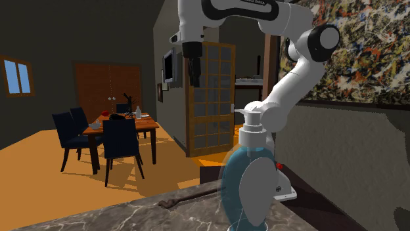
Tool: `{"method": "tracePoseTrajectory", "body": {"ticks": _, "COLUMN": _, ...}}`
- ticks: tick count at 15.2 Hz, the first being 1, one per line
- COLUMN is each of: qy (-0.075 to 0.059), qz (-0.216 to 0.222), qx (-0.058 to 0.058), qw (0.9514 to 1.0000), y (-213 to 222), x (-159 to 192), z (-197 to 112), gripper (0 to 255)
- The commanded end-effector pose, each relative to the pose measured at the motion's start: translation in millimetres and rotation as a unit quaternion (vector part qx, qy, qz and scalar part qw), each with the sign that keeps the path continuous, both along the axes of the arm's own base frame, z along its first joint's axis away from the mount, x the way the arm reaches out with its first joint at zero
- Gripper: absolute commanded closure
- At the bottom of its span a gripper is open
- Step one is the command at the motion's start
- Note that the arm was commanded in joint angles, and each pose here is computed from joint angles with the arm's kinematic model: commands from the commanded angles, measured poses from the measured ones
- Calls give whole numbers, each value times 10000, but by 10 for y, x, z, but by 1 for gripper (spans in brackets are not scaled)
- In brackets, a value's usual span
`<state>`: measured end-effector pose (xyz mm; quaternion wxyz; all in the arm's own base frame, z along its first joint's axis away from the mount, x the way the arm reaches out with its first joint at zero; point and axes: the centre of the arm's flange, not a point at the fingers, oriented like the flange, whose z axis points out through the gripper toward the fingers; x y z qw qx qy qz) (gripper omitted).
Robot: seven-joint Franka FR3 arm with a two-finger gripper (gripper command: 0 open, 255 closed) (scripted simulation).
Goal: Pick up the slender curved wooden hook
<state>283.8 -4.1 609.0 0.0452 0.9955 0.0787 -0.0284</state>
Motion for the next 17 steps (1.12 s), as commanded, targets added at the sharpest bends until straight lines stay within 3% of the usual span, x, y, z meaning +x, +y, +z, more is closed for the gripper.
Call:
{"method": "tracePoseTrajectory", "body": {"ticks": 1, "qy": 0, "qz": 0, "qx": 0, "qw": 10000, "y": 0, "x": 0, "z": 0, "gripper": 0}}
{"method": "tracePoseTrajectory", "body": {"ticks": 17, "qy": -186, "qz": 453, "qx": 270, "qw": 9984, "y": 1505, "x": -1, "z": -1387, "gripper": 0}}
